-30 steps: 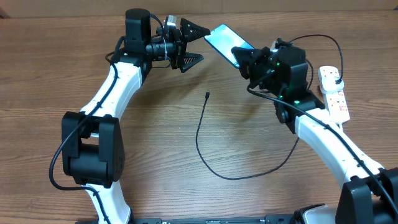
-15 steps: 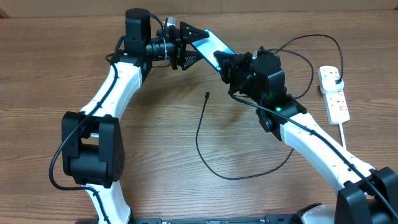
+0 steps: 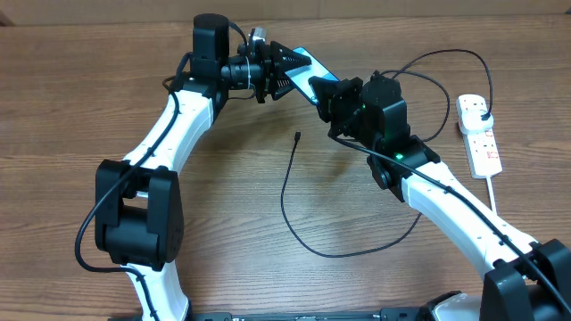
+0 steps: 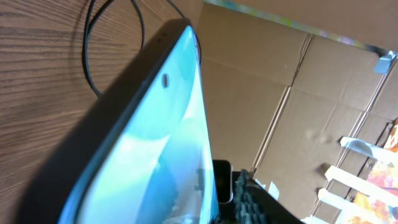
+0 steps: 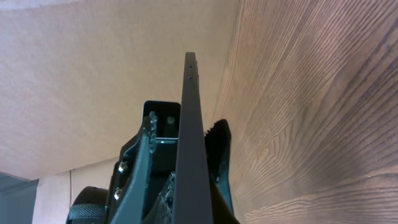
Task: Plug charger to phone and switch on socket
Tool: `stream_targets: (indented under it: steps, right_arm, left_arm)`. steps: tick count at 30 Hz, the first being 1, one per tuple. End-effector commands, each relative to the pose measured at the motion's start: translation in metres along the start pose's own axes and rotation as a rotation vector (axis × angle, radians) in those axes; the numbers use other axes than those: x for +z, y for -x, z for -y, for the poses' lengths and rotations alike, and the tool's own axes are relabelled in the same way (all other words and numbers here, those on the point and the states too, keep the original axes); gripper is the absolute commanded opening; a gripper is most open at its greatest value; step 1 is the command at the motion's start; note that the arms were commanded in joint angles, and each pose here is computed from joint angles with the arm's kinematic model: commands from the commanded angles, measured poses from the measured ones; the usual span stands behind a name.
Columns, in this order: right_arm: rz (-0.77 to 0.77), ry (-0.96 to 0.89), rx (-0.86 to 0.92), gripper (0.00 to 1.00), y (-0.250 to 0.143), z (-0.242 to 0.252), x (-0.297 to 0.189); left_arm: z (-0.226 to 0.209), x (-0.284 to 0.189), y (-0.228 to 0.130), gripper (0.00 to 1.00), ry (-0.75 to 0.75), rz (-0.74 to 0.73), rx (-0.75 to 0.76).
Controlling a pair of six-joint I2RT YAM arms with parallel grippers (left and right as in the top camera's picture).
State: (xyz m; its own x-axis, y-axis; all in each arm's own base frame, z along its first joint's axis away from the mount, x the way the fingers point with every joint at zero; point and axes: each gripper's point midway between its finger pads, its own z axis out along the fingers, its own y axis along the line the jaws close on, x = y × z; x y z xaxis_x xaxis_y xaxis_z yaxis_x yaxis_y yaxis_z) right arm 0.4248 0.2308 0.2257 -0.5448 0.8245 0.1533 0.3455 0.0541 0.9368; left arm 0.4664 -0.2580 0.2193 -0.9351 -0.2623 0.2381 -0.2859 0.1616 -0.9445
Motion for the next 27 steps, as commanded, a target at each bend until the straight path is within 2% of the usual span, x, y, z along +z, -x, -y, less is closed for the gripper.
stream_targets:
  steps: [1, 9, 27]
  right_arm:
    - [-0.02, 0.076, -0.018, 0.04, -0.0097, -0.0307, -0.009]
    - [-0.025, 0.075, -0.018, 0.04, -0.0105, -0.0307, -0.009]
    - [-0.037, 0.074, 0.012, 0.04, -0.0126, -0.0304, -0.009]
  left_arm:
    - [0.0059, 0.0026, -0.004, 0.39, -0.009, -0.02, 0.017]
    - [0.0057, 0.0026, -0.0031, 0.23, -0.008, -0.014, 0.016]
    - [0.0044, 0.0026, 0.0035, 0.04, 0.0, 0.024, -0.018]
